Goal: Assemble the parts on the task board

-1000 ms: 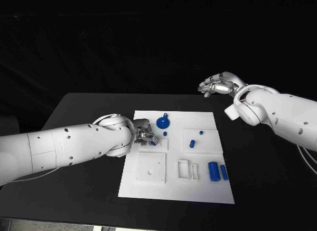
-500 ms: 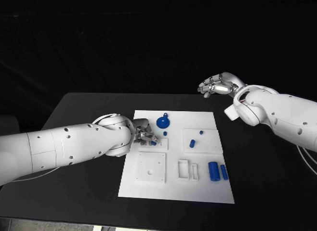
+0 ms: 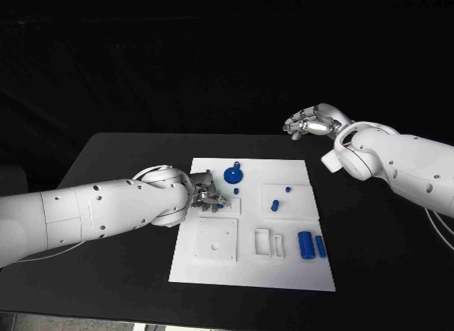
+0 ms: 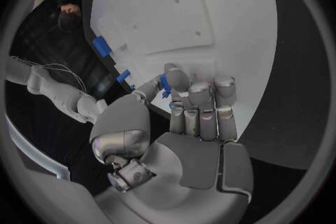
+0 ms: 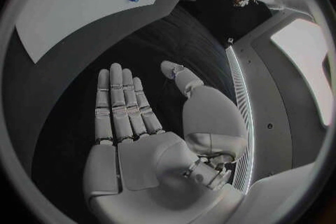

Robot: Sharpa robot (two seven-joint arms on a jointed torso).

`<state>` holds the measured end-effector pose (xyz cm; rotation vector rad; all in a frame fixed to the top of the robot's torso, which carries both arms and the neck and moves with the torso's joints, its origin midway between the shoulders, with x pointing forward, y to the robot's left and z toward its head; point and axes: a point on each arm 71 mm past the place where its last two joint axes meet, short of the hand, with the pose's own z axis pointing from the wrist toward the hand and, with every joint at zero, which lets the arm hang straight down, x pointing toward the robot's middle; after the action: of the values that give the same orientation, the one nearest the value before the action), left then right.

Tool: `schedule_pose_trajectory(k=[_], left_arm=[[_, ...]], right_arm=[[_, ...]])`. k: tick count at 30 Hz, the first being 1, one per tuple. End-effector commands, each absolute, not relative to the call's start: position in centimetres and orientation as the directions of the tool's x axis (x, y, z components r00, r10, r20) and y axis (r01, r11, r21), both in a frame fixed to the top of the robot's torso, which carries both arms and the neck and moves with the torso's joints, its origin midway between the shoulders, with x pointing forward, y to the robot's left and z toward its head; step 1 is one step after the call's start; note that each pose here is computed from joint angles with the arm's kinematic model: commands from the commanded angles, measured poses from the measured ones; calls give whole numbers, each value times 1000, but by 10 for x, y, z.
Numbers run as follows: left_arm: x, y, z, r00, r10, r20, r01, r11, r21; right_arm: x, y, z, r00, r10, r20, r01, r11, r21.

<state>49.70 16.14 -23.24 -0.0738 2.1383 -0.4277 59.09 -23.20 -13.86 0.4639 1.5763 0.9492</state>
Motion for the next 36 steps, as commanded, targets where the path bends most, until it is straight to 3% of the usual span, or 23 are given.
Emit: schedule_pose_trajectory(k=[1,15,31,36], left_arm=[[494,160,-238,-600,-194,-776,108,942,-319],[498,168,-235,-569,-218,-793,89,942,-323],[504,173,-211,-527,-301,-795,69,917,-393],[506,179,-200,-548,-343,-763,59,894,-444]], right_arm=[[591,-231,-139,-252,740,-623,-208,588,782],[590,-232,-142,-251,741,-623,-202,589,782],[590,-235,-143,-248,743,-622,-198,589,783],[590,-238,-143,-245,744,-622,-194,591,783]])
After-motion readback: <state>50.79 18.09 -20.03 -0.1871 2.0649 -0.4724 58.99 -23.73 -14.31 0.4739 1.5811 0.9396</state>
